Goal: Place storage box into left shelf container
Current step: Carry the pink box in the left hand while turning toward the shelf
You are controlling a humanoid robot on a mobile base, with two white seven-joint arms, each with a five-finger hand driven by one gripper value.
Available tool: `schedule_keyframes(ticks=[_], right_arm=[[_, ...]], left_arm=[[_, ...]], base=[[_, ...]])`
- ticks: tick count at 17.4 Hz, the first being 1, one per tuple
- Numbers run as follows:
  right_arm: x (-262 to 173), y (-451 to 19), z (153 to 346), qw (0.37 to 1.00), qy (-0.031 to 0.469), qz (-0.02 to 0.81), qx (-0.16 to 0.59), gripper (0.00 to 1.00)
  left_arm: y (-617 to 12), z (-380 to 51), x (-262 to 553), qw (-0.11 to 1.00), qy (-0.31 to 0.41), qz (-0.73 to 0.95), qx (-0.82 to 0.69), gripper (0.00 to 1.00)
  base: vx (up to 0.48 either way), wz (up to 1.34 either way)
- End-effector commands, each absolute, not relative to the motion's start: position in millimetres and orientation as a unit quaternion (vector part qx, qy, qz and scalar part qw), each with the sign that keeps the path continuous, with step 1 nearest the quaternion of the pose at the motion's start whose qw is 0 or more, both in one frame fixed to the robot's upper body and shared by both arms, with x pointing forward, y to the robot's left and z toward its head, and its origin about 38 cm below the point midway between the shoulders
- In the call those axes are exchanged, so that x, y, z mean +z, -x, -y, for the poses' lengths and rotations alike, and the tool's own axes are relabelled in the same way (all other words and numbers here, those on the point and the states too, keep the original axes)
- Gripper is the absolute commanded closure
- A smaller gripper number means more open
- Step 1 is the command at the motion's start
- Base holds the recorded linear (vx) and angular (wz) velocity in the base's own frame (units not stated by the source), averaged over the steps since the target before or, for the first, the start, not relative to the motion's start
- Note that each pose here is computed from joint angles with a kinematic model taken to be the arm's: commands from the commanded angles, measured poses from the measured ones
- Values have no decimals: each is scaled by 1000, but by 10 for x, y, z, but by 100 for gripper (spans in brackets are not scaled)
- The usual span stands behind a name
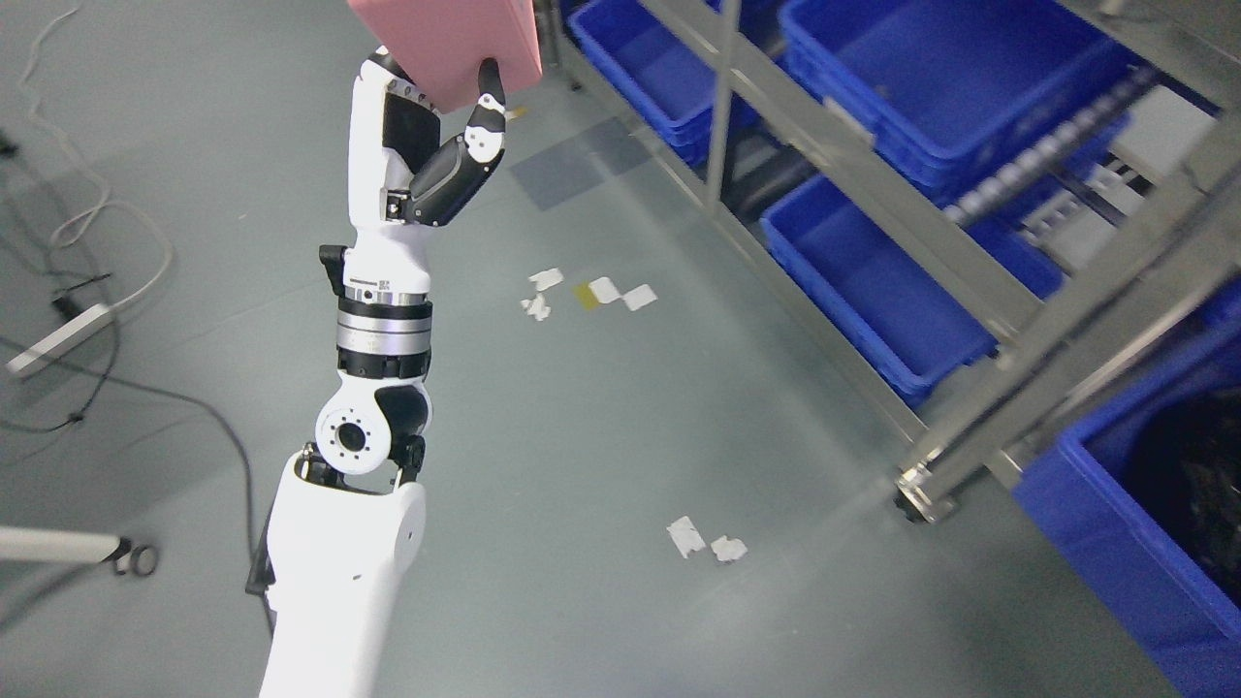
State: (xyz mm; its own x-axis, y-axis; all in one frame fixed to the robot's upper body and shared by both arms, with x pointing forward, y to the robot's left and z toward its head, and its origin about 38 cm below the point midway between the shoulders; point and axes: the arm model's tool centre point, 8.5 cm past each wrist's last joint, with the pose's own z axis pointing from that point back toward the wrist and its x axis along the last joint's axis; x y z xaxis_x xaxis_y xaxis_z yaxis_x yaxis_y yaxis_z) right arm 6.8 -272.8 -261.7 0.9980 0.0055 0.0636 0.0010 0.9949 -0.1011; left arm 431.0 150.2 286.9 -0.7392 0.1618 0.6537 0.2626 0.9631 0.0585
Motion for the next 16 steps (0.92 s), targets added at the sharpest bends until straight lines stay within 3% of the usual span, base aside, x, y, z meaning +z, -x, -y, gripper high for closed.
schedule_keyframes(ticks=[1, 9, 16], right_arm=[[-2606, -168, 2841, 997, 59, 44, 0, 0], [-2606, -168, 2841, 997, 59, 44, 0, 0], [-2606, -168, 2839, 997, 58, 44, 0, 0]], left_arm=[[-4135, -1715, 2742, 341, 98, 933, -59, 95], [-4141, -1800, 2759, 337, 89, 936, -51, 94], [-4134, -1812, 2759, 334, 88, 937, -50, 94]], base=[[114, 1011], [203, 805], [353, 356]])
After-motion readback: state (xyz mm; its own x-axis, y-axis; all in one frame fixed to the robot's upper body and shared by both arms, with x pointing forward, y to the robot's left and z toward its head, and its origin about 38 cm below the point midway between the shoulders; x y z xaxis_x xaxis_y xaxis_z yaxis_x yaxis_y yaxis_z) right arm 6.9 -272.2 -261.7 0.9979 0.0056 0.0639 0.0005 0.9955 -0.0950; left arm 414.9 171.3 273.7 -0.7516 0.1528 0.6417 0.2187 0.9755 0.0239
